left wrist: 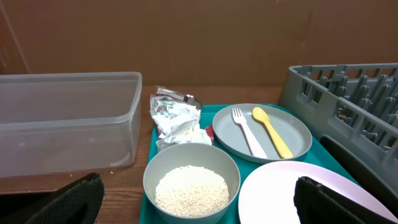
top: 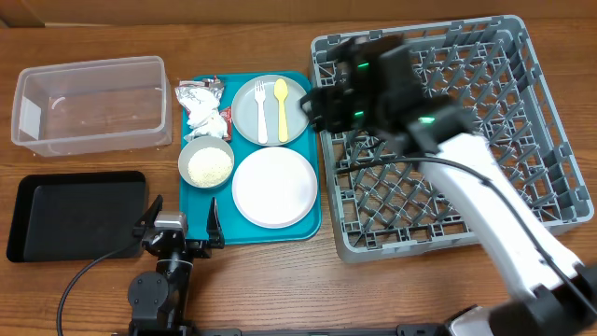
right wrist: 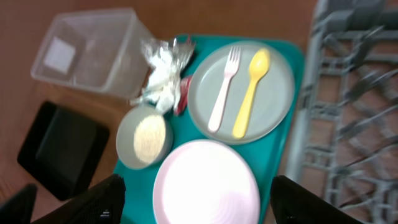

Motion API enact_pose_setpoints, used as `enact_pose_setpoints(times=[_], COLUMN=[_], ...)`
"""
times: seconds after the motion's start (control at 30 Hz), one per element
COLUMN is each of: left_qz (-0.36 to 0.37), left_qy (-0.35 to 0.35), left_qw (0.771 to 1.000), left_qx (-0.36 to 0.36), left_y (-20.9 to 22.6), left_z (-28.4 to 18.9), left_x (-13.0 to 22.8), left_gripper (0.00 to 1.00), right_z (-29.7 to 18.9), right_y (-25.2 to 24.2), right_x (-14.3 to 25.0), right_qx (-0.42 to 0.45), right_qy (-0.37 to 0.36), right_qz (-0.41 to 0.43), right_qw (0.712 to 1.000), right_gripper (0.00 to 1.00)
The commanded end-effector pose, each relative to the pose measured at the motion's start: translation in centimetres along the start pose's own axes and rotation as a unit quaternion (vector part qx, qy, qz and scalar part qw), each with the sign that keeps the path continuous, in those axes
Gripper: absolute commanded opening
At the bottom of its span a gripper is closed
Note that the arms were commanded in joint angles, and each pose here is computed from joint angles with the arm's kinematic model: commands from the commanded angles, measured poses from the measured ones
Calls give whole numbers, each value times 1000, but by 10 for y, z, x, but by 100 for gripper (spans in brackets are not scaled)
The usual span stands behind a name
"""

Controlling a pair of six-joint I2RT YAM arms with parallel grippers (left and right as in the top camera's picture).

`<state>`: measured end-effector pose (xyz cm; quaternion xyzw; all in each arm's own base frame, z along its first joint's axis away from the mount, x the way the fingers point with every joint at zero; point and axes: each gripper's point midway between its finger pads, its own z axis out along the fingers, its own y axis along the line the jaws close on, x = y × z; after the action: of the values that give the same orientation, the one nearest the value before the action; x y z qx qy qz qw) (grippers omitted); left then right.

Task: Sort waste into correct bins and load items into the dishwasher rack
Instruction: 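Move the right gripper to the grey plate and grasp the yellow spoon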

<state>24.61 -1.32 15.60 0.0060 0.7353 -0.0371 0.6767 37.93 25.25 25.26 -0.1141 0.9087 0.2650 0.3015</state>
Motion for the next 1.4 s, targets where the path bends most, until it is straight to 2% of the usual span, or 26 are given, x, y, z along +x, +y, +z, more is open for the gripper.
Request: enact_pose_setpoints(times=[0.0,0.13,0.23,0.33,0.5,0.6,0.83,1.0,1.1,1.37], left_qz=[9,9,9,9,9,9,9,9,9,9], left_qy=[0,0,0,0,0,0,0,0,0,0], left_qw=[1000,1000,1000,1000,1000,1000,1000,1000,1000,1000], left_qx=[3,3,3,3,3,3,3,3,3,3], left_y=[0,0,0,0,0,0,0,0,0,0], left_z=[0,0,0,0,0,0,0,0,0,0], left_x=[1,1,1,1,1,1,1,1,1,1], left_gripper=[100,100,100,100,100,100,100,100,100,100], right_z=[49,89,105,117,111,92,74,130,162,211], right_y=[1,-9,-1,9,15,25,41,25,10,-24], right_x=[30,62,67,68,77,61,-18,8,25,38], right_qx=[17,31,10,5,41,42,13,18,33,79], right_qy=[60,116,122,113,134,136,28,72,93,89], right_qz=[23,21,-20,-27,-29,-34,-38,-53,-57,-57], right_qw=[998,993,992,993,990,989,999,996,994,991], right_gripper=[78,80,80,75,75,75,82,90,90,77])
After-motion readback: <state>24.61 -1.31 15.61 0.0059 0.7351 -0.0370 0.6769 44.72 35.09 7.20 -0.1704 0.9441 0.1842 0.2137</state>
